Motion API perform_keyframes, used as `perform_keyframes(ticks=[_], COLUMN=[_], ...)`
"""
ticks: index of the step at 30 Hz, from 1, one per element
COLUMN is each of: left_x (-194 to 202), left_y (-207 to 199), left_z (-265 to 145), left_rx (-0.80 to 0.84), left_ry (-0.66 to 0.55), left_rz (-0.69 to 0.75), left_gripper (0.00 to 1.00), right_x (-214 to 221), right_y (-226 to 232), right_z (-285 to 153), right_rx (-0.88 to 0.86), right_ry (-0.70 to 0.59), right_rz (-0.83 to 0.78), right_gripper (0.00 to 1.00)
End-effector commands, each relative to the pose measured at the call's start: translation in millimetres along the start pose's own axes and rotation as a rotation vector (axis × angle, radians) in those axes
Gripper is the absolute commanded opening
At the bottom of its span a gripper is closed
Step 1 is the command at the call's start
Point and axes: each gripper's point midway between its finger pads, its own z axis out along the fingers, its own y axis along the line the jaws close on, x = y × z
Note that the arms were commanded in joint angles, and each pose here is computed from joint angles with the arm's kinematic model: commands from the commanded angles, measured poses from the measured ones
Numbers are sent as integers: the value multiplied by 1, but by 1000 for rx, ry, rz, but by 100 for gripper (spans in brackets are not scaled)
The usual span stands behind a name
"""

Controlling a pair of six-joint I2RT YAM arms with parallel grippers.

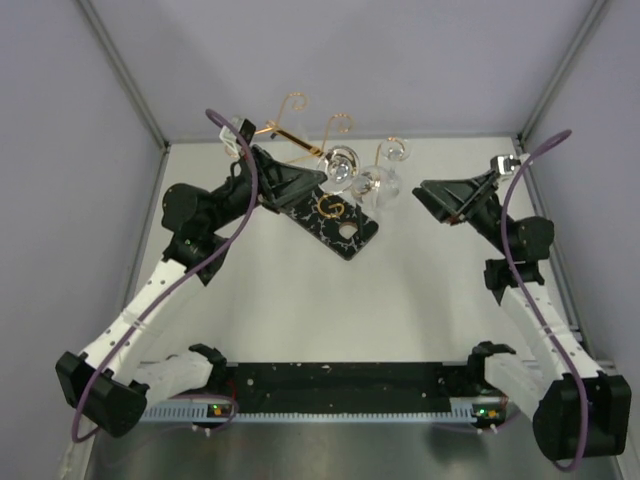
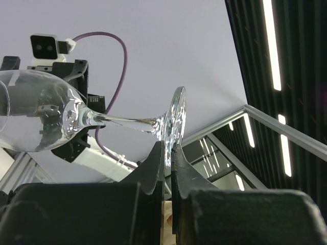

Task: Take the wine glass off the wine glass rack

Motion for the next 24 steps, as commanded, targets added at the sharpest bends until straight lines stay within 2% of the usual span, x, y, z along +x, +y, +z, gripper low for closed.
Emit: perform_keyframes(ticks=[1, 9, 24], left_x=[0, -2, -1], left_y=[-47, -52, -60], left_z=[-3, -3, -3], left_rx=[162, 182, 214], left_ry=[-20, -27, -22], left_rz=[83, 82, 92], left_gripper=[0, 0, 0], right_x=[-7, -3, 12], right_y=[41, 65, 77], right_z=[-3, 6, 30], right_rx=[-163, -288, -336], right_ry=[-29, 12, 61], right_rz=[-49, -1, 33], right_gripper=[83, 82, 82])
